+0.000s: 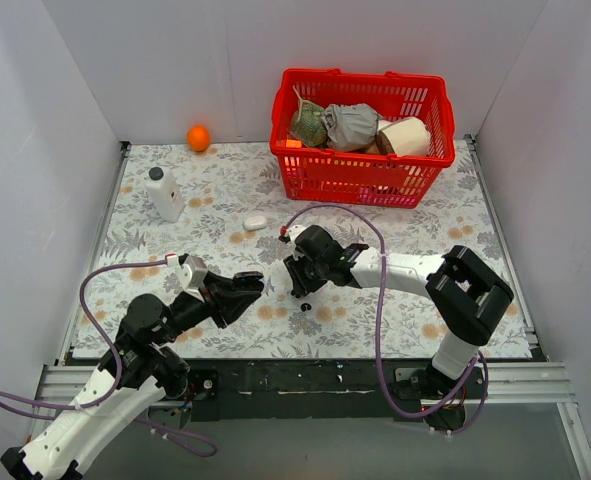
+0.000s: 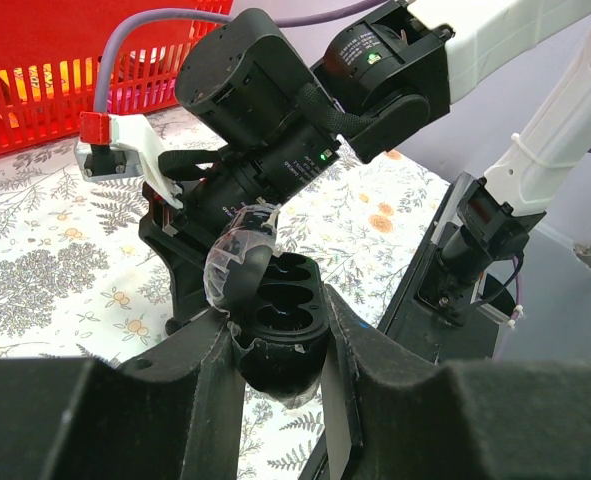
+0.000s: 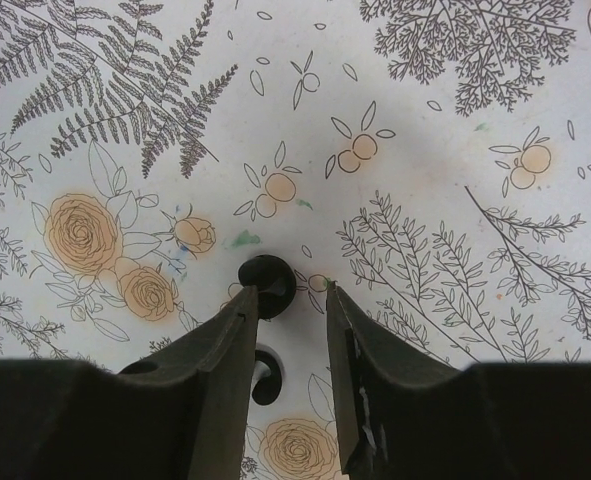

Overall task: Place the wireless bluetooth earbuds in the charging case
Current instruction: Pick up the earbud from the center of the board.

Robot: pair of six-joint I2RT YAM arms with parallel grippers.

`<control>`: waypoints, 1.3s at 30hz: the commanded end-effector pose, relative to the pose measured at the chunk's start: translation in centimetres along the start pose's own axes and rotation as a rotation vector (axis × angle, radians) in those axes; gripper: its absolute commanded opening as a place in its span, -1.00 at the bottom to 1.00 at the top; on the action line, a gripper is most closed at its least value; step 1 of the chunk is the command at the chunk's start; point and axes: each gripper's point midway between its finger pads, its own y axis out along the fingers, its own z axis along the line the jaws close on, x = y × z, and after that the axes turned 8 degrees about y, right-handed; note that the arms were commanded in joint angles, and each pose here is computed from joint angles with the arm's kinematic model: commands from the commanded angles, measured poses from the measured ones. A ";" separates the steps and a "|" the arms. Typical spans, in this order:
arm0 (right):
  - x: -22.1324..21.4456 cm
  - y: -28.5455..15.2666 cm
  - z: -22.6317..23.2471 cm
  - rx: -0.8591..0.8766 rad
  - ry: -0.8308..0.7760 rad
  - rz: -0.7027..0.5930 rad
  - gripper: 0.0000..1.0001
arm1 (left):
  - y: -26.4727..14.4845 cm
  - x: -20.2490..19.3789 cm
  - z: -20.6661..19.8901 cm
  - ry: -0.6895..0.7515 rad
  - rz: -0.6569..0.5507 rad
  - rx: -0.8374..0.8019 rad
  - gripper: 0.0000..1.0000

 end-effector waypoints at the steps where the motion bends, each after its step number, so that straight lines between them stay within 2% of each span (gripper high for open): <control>1: -0.5 0.3 0.7 0.030 -0.018 0.008 -0.16 | 0.0 1.2 -0.2 0.015 -0.017 -0.007 -1.00; 26: -1.9 1.8 0.0 0.007 -0.017 0.068 -0.17 | 0.0 1.1 -0.3 0.012 -0.016 -0.011 -1.00; 31: -1.8 1.8 0.1 0.013 -0.018 0.064 -0.36 | 0.0 1.0 -0.3 0.012 -0.013 -0.011 -1.00; 35: -1.4 1.5 0.3 0.020 -0.017 0.051 -0.84 | 0.0 1.1 -0.3 0.010 -0.015 -0.013 -1.00; 39: -1.2 1.3 0.3 0.020 -0.018 0.044 -0.97 | 0.0 1.1 -0.4 0.011 -0.016 -0.013 -1.00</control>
